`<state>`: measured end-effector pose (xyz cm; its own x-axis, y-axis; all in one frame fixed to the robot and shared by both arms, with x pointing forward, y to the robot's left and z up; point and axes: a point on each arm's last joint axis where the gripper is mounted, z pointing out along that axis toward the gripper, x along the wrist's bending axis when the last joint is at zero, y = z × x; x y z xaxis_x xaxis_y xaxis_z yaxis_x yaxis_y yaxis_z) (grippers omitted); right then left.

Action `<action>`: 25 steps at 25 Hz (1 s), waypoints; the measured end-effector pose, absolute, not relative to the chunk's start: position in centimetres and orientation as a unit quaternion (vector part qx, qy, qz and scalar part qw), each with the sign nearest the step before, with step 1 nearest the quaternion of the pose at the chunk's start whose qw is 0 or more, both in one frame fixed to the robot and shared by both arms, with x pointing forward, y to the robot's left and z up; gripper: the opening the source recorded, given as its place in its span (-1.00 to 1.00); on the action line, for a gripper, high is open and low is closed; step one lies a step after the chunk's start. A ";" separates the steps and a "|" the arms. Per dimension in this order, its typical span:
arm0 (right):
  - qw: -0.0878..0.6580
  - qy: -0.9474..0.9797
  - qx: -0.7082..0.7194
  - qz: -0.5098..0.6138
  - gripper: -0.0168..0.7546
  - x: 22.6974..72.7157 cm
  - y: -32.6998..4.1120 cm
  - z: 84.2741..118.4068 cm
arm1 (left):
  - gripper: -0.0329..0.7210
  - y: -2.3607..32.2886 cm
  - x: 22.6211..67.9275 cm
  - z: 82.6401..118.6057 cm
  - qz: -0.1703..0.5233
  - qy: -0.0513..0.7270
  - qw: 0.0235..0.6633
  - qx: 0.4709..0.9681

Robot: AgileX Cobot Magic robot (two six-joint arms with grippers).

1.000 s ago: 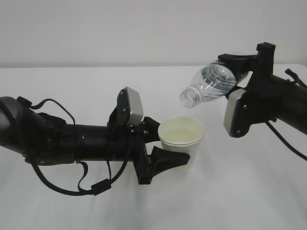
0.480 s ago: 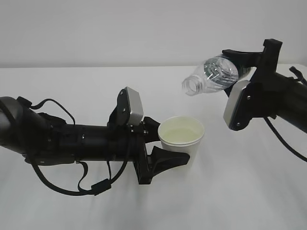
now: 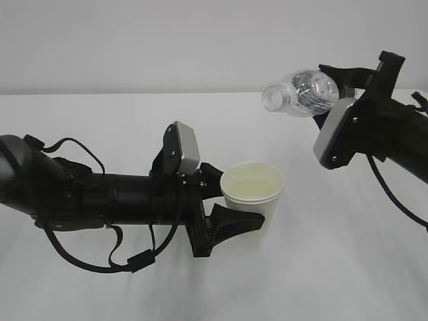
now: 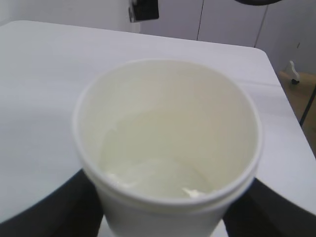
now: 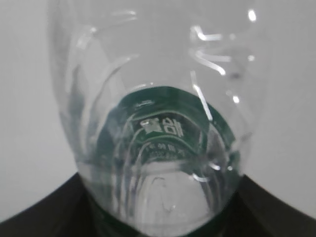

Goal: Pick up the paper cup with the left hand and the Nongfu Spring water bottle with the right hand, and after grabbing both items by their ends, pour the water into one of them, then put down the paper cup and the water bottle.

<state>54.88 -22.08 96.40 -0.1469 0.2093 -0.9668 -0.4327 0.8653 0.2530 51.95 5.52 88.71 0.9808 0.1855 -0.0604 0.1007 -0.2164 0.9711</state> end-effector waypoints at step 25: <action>0.626 0.709 0.073 0.315 0.12 54.6 -23.1 96.1 | 0.38 5.5 52.0 88.6 0.035 0.093 0.617 0.781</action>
<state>54.62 -23.09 96.10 -0.2047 0.4982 -0.8425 -0.2904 0.7911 0.5383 51.98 5.53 88.65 0.9801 0.1891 -0.0598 0.1021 -0.2225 0.9696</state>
